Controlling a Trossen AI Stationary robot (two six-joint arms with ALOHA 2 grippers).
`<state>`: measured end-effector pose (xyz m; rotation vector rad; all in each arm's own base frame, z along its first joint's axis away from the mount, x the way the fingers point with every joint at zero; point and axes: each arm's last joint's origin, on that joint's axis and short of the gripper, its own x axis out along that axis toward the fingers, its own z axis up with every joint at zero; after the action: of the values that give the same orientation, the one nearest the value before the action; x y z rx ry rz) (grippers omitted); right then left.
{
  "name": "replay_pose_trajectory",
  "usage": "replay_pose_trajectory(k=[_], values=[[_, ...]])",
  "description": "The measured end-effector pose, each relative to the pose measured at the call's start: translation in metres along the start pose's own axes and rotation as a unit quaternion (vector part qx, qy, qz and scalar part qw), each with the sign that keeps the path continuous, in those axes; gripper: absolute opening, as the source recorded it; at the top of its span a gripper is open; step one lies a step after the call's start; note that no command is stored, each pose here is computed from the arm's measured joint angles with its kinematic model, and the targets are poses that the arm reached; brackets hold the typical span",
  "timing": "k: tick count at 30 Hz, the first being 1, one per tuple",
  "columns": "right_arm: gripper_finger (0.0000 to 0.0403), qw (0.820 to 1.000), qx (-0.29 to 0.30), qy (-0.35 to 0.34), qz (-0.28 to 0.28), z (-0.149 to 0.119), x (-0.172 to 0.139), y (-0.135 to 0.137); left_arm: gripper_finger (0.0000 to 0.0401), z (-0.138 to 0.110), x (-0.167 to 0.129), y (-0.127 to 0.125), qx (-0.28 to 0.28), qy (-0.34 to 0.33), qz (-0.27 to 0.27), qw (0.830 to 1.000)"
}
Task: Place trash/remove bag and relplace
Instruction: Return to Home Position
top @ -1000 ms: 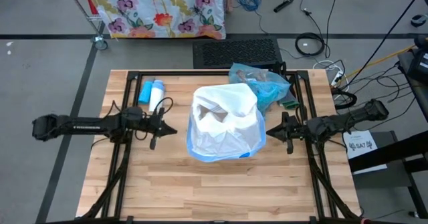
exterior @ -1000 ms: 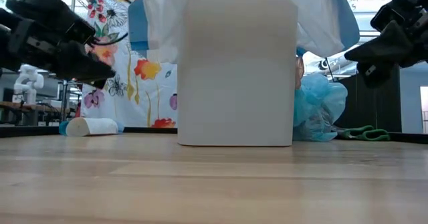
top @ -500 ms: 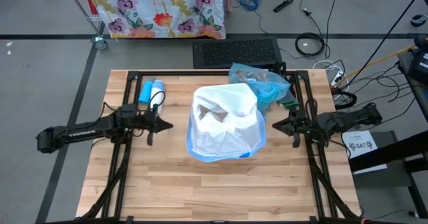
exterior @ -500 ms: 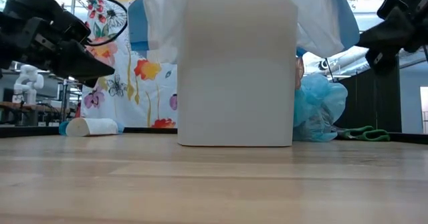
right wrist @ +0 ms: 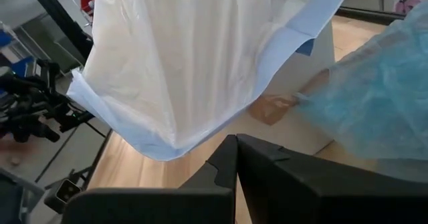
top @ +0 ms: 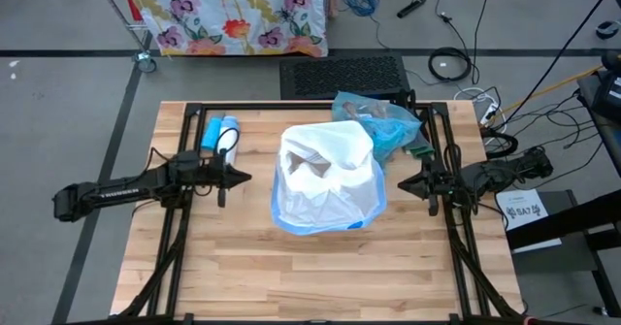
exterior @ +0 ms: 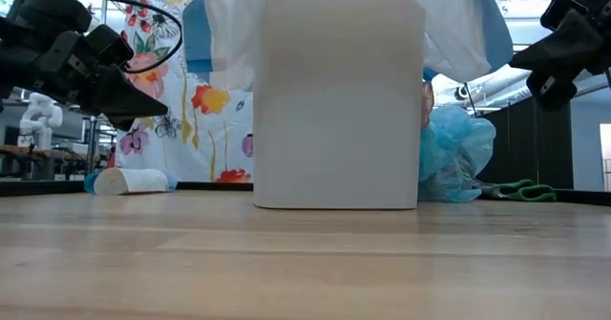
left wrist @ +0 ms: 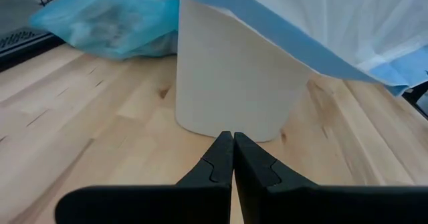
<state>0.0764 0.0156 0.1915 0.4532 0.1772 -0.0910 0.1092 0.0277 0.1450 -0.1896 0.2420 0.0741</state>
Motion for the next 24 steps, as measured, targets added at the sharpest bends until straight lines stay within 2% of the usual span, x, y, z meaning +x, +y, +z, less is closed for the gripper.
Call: replay_pose_trajectory(k=[24], values=[[0.0,1.0,0.005,0.0,0.001,0.0,0.0,0.0001,0.0008,0.0003,0.0,0.0,0.0,-0.001,0.0,1.0]])
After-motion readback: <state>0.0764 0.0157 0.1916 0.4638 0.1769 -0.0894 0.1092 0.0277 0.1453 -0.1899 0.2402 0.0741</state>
